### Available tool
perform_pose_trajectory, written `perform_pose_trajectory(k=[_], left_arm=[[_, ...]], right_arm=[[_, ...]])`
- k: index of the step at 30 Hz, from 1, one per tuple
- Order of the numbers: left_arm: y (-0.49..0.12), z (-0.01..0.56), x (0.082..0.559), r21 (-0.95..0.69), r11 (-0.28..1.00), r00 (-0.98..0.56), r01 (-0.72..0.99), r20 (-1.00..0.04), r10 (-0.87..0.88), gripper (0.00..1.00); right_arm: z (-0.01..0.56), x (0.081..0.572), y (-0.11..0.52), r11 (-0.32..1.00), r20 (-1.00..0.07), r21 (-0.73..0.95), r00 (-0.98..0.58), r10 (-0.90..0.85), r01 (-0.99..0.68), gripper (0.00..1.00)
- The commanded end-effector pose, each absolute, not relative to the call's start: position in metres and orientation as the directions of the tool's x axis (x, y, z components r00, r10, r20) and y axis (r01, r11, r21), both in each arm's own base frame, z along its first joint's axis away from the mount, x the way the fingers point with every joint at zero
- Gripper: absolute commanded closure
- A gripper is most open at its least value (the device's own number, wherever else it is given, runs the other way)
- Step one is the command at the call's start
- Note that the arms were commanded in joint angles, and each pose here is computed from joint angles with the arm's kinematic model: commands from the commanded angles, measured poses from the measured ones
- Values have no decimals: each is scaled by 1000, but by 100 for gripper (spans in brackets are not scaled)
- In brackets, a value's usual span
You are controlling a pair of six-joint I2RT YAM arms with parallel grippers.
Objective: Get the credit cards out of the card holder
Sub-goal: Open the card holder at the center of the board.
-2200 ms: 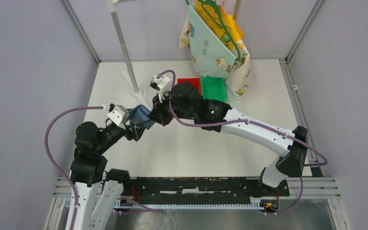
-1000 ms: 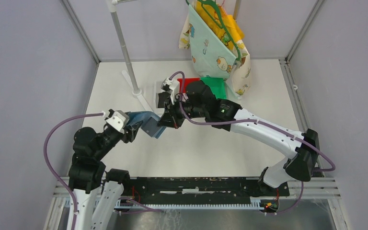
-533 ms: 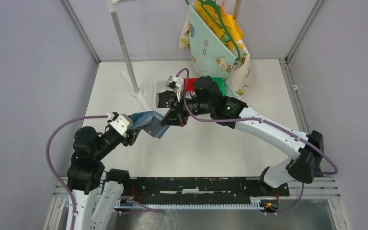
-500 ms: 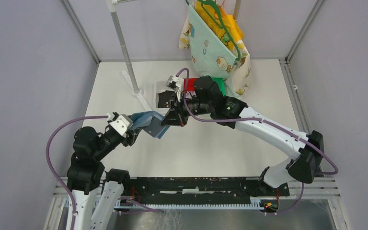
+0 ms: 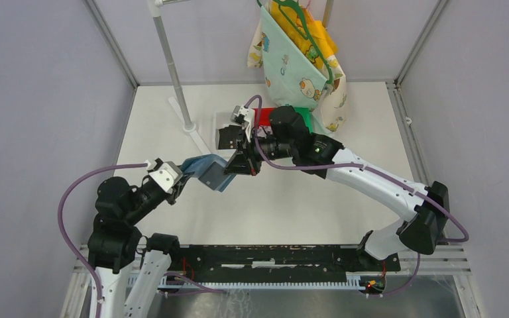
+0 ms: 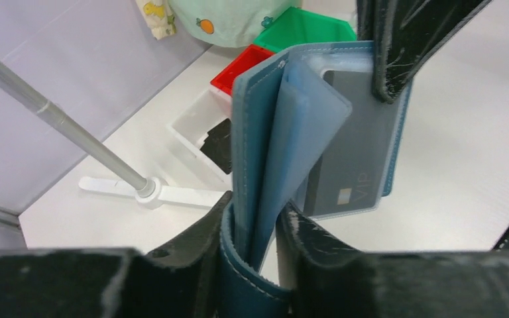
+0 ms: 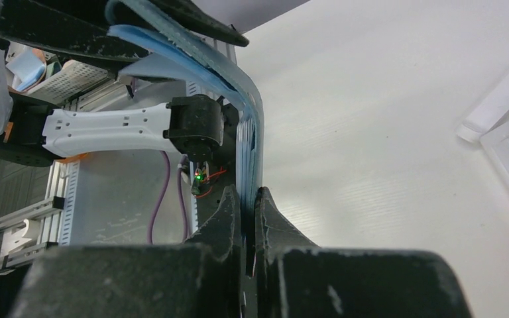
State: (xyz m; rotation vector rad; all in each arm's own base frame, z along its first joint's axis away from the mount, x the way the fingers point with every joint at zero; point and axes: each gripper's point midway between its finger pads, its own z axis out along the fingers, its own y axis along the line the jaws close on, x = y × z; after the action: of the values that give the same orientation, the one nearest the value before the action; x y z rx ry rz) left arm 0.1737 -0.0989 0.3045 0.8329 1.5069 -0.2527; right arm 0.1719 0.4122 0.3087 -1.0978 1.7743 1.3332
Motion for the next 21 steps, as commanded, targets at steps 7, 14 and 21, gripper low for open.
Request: perform_pose_trajectory(k=[7,14,21], left_arm=[[-140,342,147,73,555,-49,829,-978,203,95],[-156,370,136,-33,462,-107,886,-985,135,98],[-166,398,125,-138,381,-188,914,-978,95,98]], right_arm=[[344,144,404,-67,-932,352,-343,-115,-934,100],[346,141,403,-113,-948,318,-313,-61,-941,83],[349,138,386,-176,-958,272,-284,42,-946,64]])
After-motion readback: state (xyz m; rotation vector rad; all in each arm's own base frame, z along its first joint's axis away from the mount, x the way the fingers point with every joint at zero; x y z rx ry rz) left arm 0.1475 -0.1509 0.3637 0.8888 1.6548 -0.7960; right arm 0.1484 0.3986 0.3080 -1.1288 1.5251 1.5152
